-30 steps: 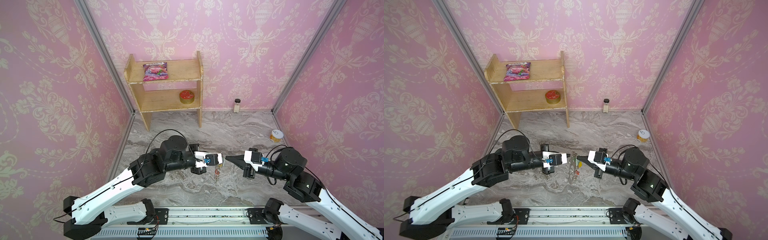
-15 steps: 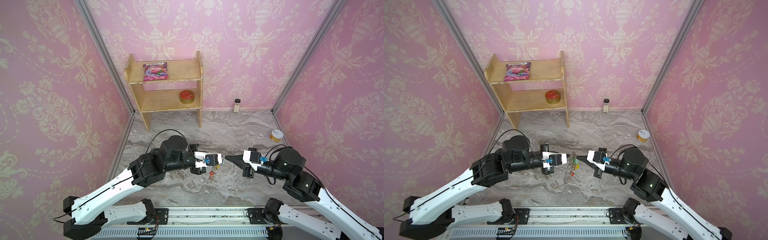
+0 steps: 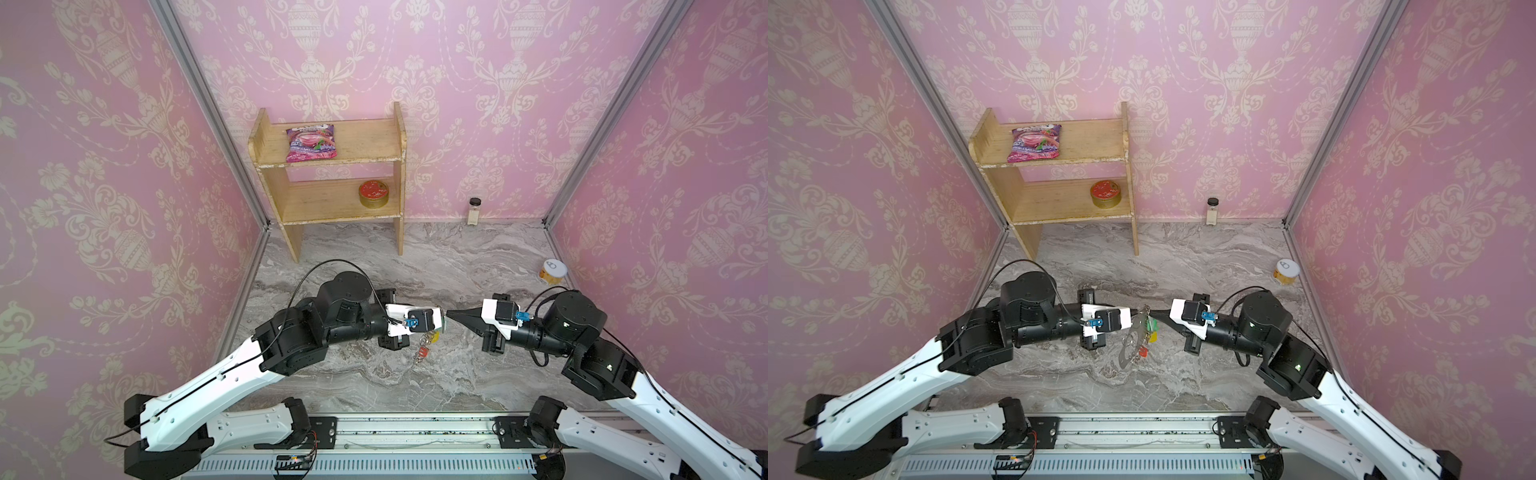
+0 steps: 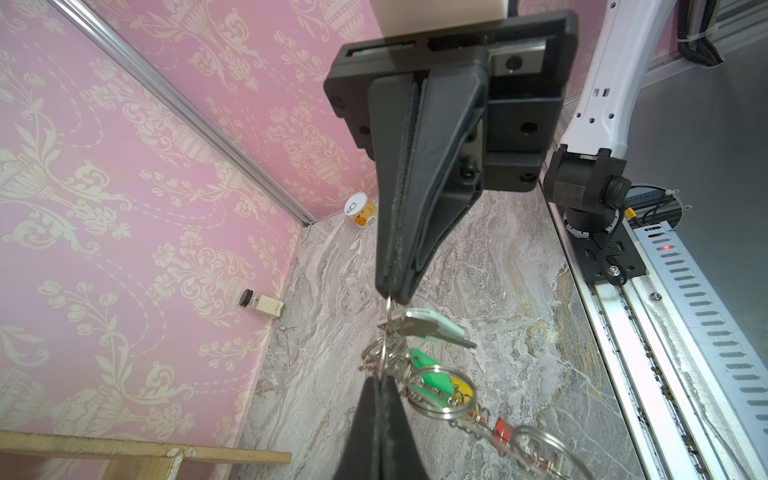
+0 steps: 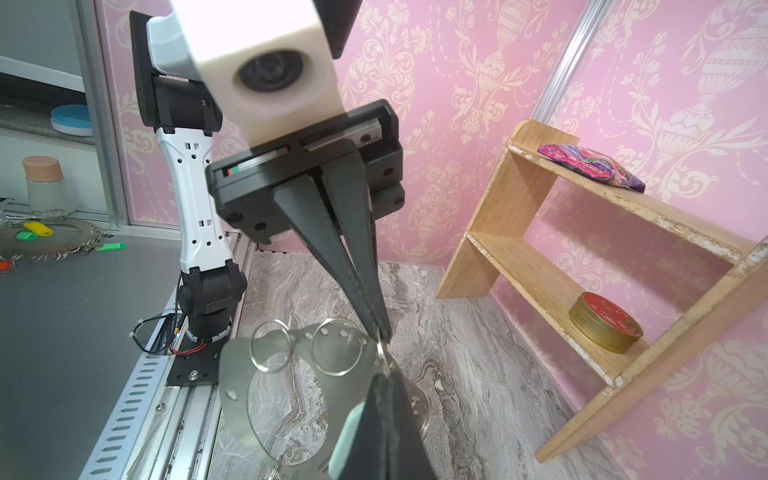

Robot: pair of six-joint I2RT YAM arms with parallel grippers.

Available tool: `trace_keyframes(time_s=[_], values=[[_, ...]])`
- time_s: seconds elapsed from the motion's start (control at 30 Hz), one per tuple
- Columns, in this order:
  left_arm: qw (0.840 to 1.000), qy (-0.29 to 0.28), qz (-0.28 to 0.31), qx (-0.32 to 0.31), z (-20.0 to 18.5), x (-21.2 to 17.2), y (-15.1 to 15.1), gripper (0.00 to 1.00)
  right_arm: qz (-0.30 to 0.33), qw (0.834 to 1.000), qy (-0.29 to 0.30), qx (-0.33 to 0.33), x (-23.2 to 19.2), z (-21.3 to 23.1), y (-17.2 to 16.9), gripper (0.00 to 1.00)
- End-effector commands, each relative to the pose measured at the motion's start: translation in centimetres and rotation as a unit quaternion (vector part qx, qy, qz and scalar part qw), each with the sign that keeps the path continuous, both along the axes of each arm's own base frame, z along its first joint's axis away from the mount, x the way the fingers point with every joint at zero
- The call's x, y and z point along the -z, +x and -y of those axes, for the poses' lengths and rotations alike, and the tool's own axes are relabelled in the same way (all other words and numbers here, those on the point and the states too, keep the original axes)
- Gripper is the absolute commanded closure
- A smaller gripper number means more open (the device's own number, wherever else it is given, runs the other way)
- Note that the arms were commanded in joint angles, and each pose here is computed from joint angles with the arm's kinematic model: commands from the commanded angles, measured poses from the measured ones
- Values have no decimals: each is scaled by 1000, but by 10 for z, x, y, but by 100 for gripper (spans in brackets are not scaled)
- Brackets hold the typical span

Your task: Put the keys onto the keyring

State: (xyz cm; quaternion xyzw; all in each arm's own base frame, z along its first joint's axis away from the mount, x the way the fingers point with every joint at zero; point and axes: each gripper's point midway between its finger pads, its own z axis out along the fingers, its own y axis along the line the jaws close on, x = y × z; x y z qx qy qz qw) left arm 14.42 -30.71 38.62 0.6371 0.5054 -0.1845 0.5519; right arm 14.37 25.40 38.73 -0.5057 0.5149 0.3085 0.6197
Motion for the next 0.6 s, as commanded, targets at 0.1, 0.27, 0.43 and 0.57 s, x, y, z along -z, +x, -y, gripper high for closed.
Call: trace_keyframes(time_s=[0.1,0.27,0.43,0.57], values=[[999,-47,13,14,-1,-34,-11,100,13,1000,15,-1,-15,-1,-1,100],[999,-41,14,5,-2,-30,-7,100,23,999,25,4,-21,4,-4,100],[999,-35,12,-15,-1,-27,1,100,38,999,37,8,-29,12,-12,100],[999,-34,14,-21,-1,-28,3,100,46,999,23,9,-23,10,-13,100]])
